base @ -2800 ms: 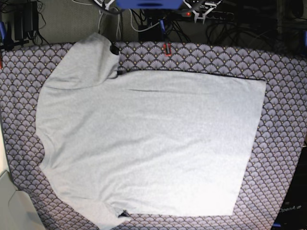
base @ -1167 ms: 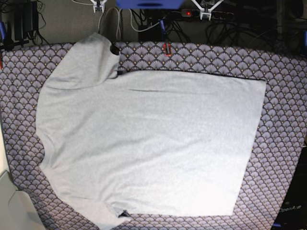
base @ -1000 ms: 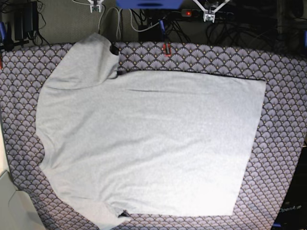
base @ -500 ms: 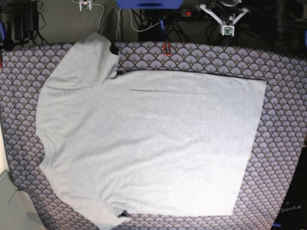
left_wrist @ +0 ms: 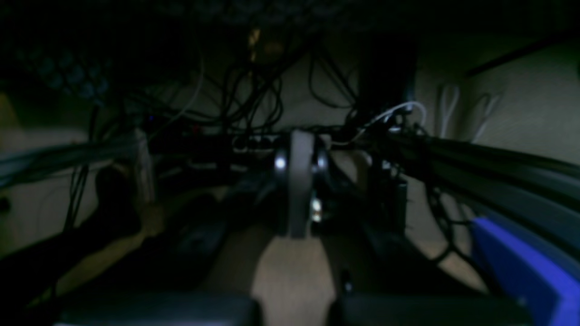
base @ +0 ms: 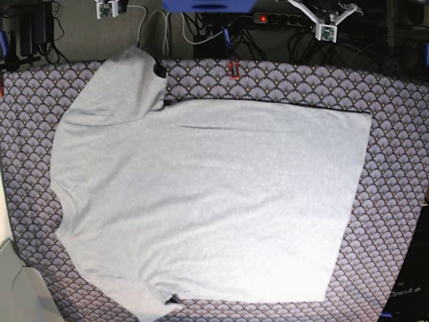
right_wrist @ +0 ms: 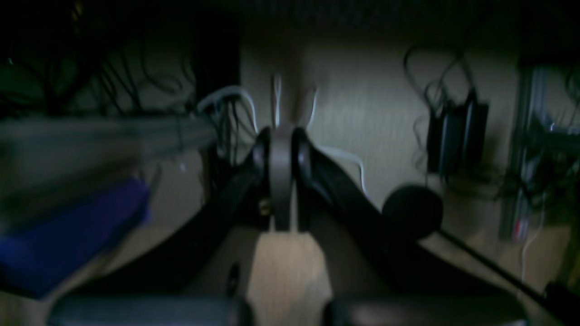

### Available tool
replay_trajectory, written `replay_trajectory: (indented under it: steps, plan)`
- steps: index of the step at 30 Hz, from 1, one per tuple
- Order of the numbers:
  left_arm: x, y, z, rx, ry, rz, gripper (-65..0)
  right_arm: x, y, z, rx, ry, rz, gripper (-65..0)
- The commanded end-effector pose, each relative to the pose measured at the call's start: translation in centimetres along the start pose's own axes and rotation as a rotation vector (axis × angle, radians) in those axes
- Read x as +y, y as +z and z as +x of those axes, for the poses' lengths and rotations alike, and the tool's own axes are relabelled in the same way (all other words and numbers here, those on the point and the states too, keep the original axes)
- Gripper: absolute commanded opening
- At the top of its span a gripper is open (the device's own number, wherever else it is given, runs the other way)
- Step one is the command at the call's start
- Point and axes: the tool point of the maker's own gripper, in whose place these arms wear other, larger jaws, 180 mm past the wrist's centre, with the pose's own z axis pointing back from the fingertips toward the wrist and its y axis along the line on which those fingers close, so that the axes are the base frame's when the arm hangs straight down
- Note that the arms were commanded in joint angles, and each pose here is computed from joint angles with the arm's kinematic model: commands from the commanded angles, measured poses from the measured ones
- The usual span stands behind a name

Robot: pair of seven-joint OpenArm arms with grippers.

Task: Fold the T-shirt properly
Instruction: 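Lower both grippers to the shirt's shoulder edge near the collar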

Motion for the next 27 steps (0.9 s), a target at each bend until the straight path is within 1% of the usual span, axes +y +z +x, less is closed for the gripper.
replay_trajectory:
  steps: [1,3,6,10,11,13,15,17,19,21,25,26,27]
  plan:
    - [0.1,0.8,1.7,-0.057,-0.007,0.002,-64.7,-0.1,0.8,1.5,-0.048,0.005,0.003,-65.0]
    - [0.1,1.8,3.4,-0.099,-0.012,0.003,-64.7,-0.3,1.7,3.6,-0.102,0.021,0.004,-65.0]
    - [2.5,2.8,5.4,-0.152,-0.009,0.069,-64.6,-0.9,2.7,6.7,-0.181,0.028,-0.009,-65.0]
    - [4.7,2.9,6.4,-0.18,-0.015,0.129,-64.4,-2.0,2.6,8.5,-0.23,0.029,-0.044,-65.0]
    - [5.3,2.8,6.8,-0.19,-0.018,0.142,-63.4,-2.2,2.4,9.1,-0.247,0.027,-0.048,-65.0]
    - [6.2,2.8,7.5,-0.207,-0.018,0.166,-57.1,-2.2,2.1,10.1,-0.273,0.028,-0.049,-61.3]
    - [6.5,2.9,8.0,-0.226,-0.012,0.179,-47.9,-2.9,1.8,11.3,-0.31,0.025,-0.071,-55.6]
    - [6.5,2.7,8.7,-0.244,-0.015,0.176,-41.0,-3.2,1.6,12.2,-0.336,-0.014,-0.068,-51.6]
    - [6.4,2.5,9.4,-0.259,-0.012,0.175,-36.8,-3.5,1.4,13.5,-0.37,-0.075,-0.046,-47.8]
    - [6.4,2.3,10.0,-0.276,-0.01,0.175,-36.3,-4.5,1.3,14.5,-0.399,-0.131,-0.036,-45.0]
    - [6.7,2.1,11.1,-0.305,-0.006,0.183,-36.2,-6.4,1.3,16.2,-0.452,-0.32,0.01,-39.3]
    - [6.7,2.0,11.5,-0.315,-0.004,0.184,-36.1,-6.6,1.3,17.1,-0.473,-0.364,0.036,-37.8]
    - [6.7,2.0,11.8,-0.323,-0.003,0.185,-36.1,-6.6,1.1,17.4,-0.467,-0.403,0.069,-36.6]
